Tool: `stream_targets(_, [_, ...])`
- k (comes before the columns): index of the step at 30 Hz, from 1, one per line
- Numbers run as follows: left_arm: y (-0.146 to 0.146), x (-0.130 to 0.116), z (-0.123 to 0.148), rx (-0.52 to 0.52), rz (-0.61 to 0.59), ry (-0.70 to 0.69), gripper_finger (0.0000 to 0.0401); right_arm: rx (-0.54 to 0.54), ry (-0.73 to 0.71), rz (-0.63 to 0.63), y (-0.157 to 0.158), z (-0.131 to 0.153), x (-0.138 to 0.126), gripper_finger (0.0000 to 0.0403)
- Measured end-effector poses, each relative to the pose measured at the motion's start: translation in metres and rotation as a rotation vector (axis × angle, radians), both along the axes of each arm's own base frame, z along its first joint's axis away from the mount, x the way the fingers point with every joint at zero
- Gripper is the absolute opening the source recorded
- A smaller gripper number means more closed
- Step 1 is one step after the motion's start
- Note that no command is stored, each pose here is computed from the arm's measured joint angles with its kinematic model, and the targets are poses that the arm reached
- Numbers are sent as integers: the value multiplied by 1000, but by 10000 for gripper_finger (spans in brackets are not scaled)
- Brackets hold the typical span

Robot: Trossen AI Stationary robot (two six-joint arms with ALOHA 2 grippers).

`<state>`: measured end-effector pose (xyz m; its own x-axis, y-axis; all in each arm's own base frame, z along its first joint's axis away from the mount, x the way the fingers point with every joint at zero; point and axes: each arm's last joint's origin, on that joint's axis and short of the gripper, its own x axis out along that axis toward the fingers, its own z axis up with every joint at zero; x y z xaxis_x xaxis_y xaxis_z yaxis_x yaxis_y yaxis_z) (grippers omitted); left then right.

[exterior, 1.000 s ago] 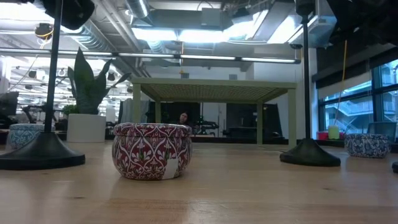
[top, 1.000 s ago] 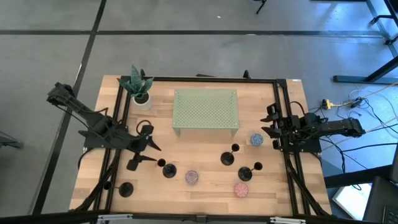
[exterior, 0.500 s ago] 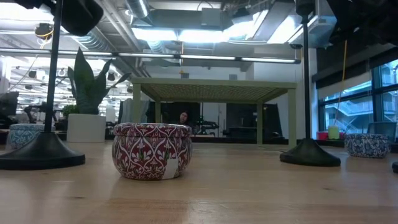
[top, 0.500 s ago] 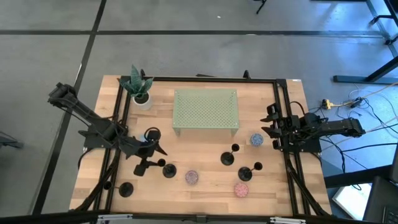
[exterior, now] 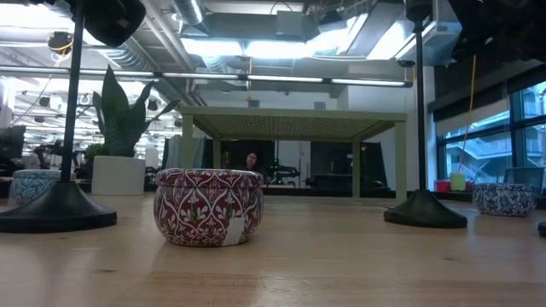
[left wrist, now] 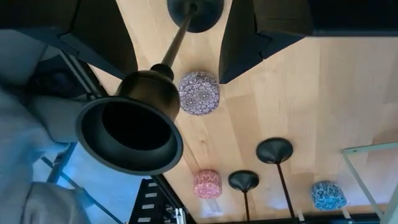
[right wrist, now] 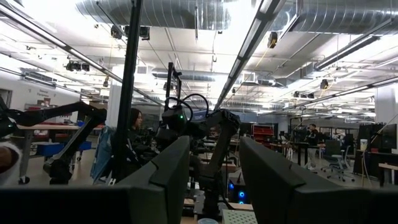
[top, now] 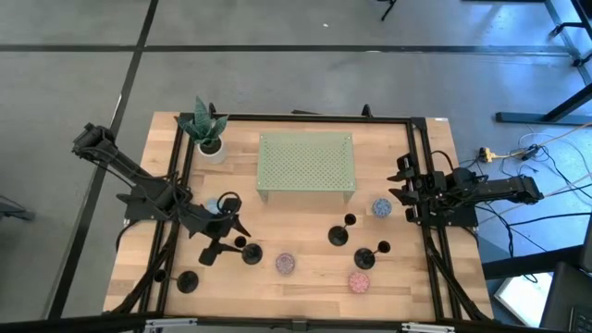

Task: Pick & Place candle stick holders
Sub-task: Put the black candle holder on the shelf

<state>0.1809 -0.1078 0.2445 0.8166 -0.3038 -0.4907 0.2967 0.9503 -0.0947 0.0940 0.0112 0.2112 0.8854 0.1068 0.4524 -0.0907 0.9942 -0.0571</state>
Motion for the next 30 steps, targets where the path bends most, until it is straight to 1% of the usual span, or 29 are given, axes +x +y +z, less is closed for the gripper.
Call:
stream_targets(4, [0,0,0,23,-16,-13,194,0,0,0,0,0,0,145])
stream_targets(7, [0,1,1,37,-29,-33,162,0,0,0,0,0,0,145])
stream_targets(12, [-1,1,3,33,-40,-49,108,0,0,0,0,0,0,145])
stream_targets(15, [-2,2,5,25,-42,-66,79,0,0,0,0,0,0,145])
stream_targets(20, [-2,4,9,50,-55,-125,36,0,0,0,0,0,0,145])
stream_targets(26, [-3,7,17,25,-35,-209,33,0,0,0,0,0,0,145])
stream_targets(30, [-4,9,29,2,15,-292,46,3,0,-6,0,0,0,145])
